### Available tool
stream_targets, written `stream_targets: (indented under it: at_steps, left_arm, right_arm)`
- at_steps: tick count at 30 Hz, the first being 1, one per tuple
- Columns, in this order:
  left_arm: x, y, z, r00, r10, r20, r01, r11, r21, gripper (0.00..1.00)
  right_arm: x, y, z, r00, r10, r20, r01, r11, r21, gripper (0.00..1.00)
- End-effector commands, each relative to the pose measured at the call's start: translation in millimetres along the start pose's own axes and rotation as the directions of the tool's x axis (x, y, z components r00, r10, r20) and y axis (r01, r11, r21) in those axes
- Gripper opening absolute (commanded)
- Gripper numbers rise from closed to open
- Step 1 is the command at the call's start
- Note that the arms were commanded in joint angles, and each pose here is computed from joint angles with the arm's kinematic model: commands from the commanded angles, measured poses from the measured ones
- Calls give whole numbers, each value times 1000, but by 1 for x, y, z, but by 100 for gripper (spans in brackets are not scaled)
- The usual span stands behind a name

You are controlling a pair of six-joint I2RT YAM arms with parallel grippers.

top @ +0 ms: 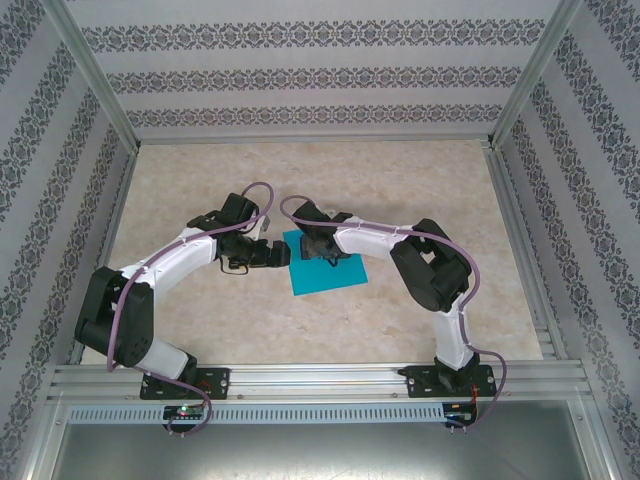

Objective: Fold a paper plane with a square sheet of paper (pick it up from the middle)
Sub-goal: Fold the square sheet of paper in half at the center of the table.

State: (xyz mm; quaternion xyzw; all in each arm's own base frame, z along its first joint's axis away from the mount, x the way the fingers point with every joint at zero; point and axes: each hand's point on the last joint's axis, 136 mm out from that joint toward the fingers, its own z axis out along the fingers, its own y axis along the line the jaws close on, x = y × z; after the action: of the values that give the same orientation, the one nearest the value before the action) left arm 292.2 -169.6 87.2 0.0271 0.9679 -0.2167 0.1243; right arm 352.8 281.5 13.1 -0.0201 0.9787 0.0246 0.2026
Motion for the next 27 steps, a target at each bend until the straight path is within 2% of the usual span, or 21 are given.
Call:
stream_targets:
  at_steps: [1, 7, 12, 17, 21, 27]
  left_arm:
    - [-2, 2, 0, 1000, -5, 8, 5, 1000, 10, 100]
    - [1, 5, 2, 1000, -10, -2, 10, 1000, 0, 100]
    - [1, 5, 3, 1000, -10, -8, 10, 1000, -2, 100]
    - [-1, 4, 0, 1000, -9, -3, 9, 1000, -5, 100]
    - [-2, 3, -4, 1000, -7, 6, 7, 1000, -7, 100]
    - [-5, 0, -14, 1000, 6, 26, -6, 1000, -6, 100]
  right_arm:
    - [47, -17, 28, 986, -41, -162, 49, 998, 48, 77]
    - [53, -20, 36, 982, -52, -180, 63, 997, 55, 71]
    - [42, -15, 24, 988, -72, -139, 78, 996, 43, 62]
    - [19, -5, 0, 994, -96, -58, 97, 995, 23, 47]
    - [0, 8, -24, 997, -77, 23, 78, 995, -55, 33]
    - [-14, 25, -53, 996, -41, 78, 54, 983, -178, 18]
